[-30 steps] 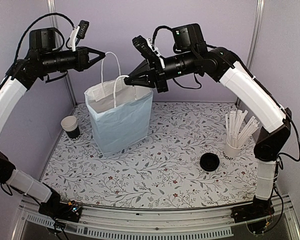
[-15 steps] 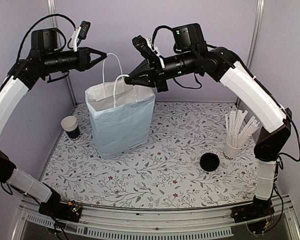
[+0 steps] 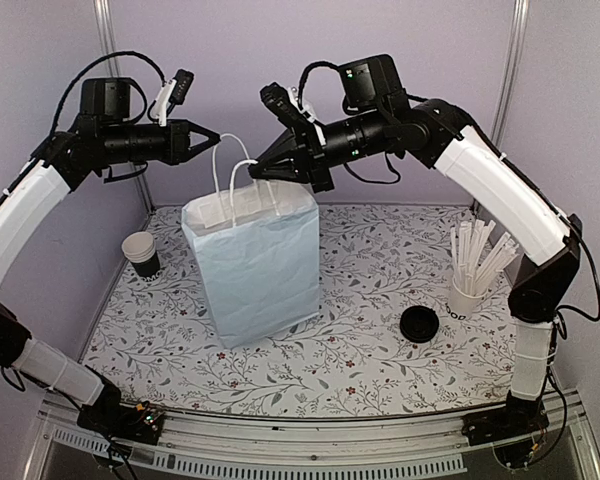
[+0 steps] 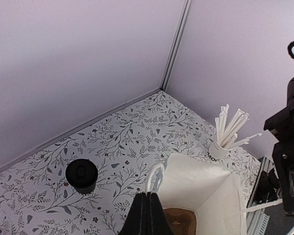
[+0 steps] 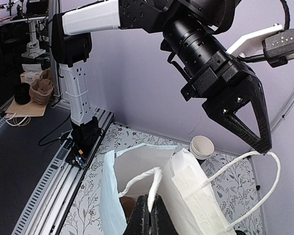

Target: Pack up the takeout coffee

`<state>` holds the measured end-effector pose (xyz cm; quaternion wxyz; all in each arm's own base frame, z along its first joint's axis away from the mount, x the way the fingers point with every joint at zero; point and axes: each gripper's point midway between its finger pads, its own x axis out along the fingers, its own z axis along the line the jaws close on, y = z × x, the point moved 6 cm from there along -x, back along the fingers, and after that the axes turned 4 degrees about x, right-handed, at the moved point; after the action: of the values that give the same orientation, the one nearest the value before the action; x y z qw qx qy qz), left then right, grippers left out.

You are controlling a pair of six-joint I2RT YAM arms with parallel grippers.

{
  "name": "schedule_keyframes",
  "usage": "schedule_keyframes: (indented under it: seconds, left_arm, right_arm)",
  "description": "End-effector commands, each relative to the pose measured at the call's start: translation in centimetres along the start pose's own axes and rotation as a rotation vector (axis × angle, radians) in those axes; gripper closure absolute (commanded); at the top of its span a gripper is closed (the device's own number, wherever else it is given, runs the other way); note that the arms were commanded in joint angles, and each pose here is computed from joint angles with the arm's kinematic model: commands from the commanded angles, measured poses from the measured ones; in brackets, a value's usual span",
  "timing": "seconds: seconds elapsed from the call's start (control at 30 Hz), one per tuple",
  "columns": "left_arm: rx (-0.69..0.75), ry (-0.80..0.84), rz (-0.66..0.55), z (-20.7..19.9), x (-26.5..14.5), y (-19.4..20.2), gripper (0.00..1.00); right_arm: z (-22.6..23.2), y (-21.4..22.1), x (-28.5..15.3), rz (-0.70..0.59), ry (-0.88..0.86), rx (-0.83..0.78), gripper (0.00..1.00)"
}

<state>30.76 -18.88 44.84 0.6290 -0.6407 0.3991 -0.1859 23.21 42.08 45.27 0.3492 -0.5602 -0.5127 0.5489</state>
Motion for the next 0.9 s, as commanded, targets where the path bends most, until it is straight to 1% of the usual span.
schedule_keyframes:
  seconds: [0.0, 0.03, 0.07, 0.1, 0.13, 0.17, 0.2, 0.23, 0.27, 0.3, 0.37, 0.43, 0.5, 0.6, 0.7, 0.8, 0.87]
  left_arm:
    - [0.022, -0.027, -0.035, 0.2, -0.8, -0.4, 1.0]
    - [0.022, -0.032, -0.029, 0.3, -0.7, -0.2, 1.0]
    - [0.02, -0.036, -0.02, 0.4, -0.5, 0.1, 0.96]
    - [0.015, -0.049, -0.009, 0.6, -0.4, 0.4, 0.78]
    - [0.006, -0.077, 0.008, 1.1, -0.2, 0.8, 0.57]
    - [0.0, -0.118, 0.021, 1.5, -0.2, 1.0, 0.43]
    - [-0.001, -0.164, 0.029, 2.0, -0.3, 1.1, 0.34]
    - [0.006, -0.2, 0.026, 2.3, -0.7, 0.9, 0.26]
    - [0.019, -0.234, 0.016, 2.4, -1.3, 0.5, 0.2]
    - [0.034, -0.252, -0.001, 2.4, -1.8, 0.0, 0.15]
    - [0.067, -0.285, -0.043, 2.2, -3.1, -1.1, 0.08]
    - [0.089, -0.331, -0.074, 2.3, -3.9, -2.0, 0.03]
    - [0.09, -0.381, -0.076, 3.1, -4.1, -2.2, 0.02]
    - [0.064, -0.44, -0.032, 5.0, -3.2, -1.6, 0.01]
    - [0.027, -0.461, 0.036, 7.3, -1.3, -0.1, 0.01]
    - [-0.017, -0.455, 0.112, 9.5, 1.0, 1.6, 0.01]
    - [-0.039, -0.419, 0.16, 10.8, 3.1, 2.8, 0.01]
  right_arm:
    - [0.6, -0.8, -0.6, -0.015, 0.006, -0.023, 1.0]
    - [0.6, -0.7, -0.5, -0.011, 0.007, -0.021, 1.0]
    - [0.5, -0.5, -0.4, -0.005, 0.01, -0.019, 0.97]
    - [0.4, -0.2, -0.3, 0.003, 0.016, -0.016, 0.86]
    - [0.3, 0.0, -0.3, 0.013, 0.026, -0.016, 0.67]
    - [0.1, 0.1, -0.3, 0.024, 0.046, -0.018, 0.45]
    - [-0.1, 0.2, -0.4, 0.036, 0.068, -0.018, 0.29]
    - [-0.2, 0.3, -0.6, 0.051, 0.092, -0.021, 0.22]
    - [-0.4, 0.2, -1.2, 0.063, 0.113, -0.028, 0.16]
    - [-0.6, 0.3, -1.7, 0.073, 0.13, -0.037, 0.14]
    - [-1.2, 0.4, -3.0, 0.084, 0.152, -0.034, 0.13]
    - [-2.0, 1.0, -4.6, 0.089, 0.164, -0.007, 0.12]
    - [-2.8, 2.2, -5.9, 0.095, 0.178, 0.039, 0.12]
    - [-3.5, 4.1, -7.2, 0.105, 0.222, 0.092, 0.13]
    - [-3.7, 6.2, -7.3, 0.152, 0.264, 0.134, 0.14]
    - [-4.3, 7.7, -7.4, 0.188, 0.336, 0.162, 0.14]
    - [-4.9, 8.6, -7.4, 0.211, 0.387, 0.183, 0.15]
